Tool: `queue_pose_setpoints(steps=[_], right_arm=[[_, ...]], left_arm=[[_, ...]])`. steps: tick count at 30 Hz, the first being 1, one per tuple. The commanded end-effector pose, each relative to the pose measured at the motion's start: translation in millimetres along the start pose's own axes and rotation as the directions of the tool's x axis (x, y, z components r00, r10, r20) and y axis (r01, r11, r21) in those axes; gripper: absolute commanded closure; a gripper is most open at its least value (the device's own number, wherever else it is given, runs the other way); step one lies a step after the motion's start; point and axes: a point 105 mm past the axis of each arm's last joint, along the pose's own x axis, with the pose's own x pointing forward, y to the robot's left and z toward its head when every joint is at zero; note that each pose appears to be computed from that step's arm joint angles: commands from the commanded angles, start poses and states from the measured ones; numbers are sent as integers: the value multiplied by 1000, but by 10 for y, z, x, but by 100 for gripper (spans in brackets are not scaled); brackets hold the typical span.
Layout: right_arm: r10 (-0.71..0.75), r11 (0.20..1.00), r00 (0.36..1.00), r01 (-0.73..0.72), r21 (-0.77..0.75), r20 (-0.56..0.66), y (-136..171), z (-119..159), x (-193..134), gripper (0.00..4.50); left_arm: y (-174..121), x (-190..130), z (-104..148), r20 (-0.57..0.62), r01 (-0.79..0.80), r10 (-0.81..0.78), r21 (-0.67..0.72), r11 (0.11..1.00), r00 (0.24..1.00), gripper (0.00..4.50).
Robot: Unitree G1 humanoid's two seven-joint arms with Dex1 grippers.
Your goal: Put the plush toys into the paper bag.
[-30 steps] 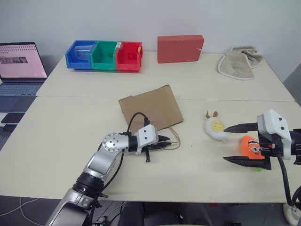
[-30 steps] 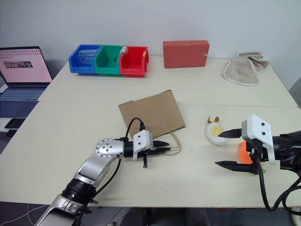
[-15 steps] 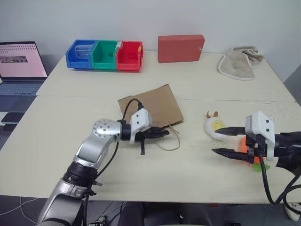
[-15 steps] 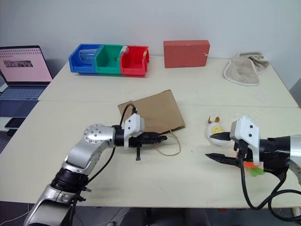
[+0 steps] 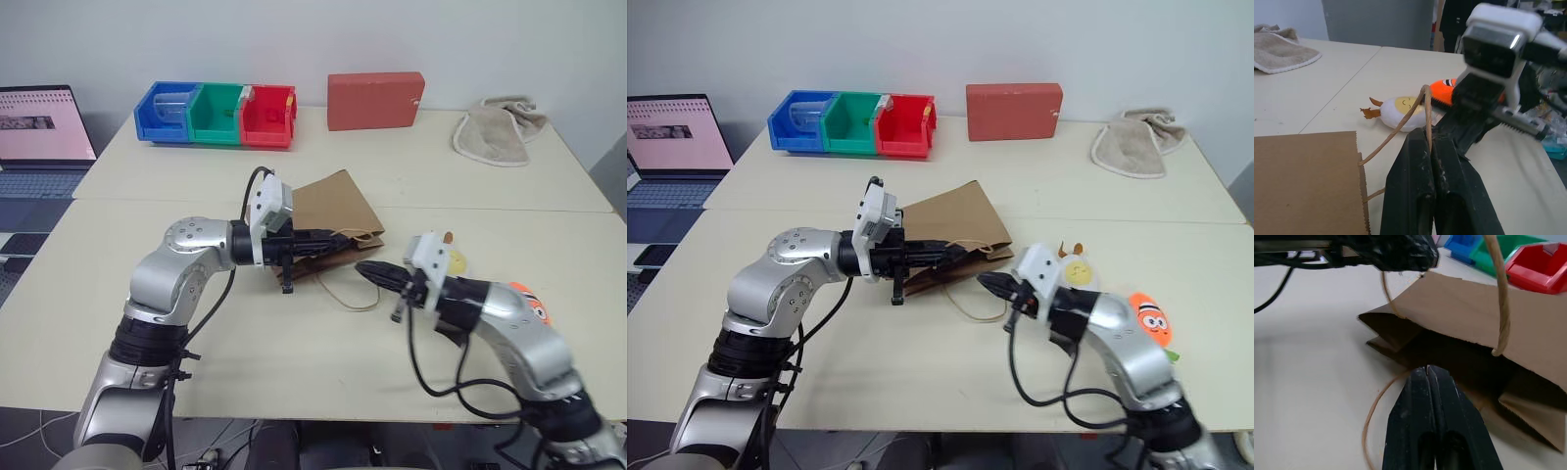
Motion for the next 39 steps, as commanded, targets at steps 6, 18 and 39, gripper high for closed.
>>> queue_pose_setpoints(steps=[6,18,39], right_arm=[[-91,993,995,94,-70,45,-39,-149,429,445],[-192,981,977,186,-62,-92,-83,-544,643,445],[-195,981,971,195,-13,-141,-78,-579,672,445]], left_arm=[[-44,10,237,60,9,-11,30,1000,998,450],[137,-186,703,148,-97,81,106,990,986,450],[508,-311,1239,275,-315,227,338,887,934,450]])
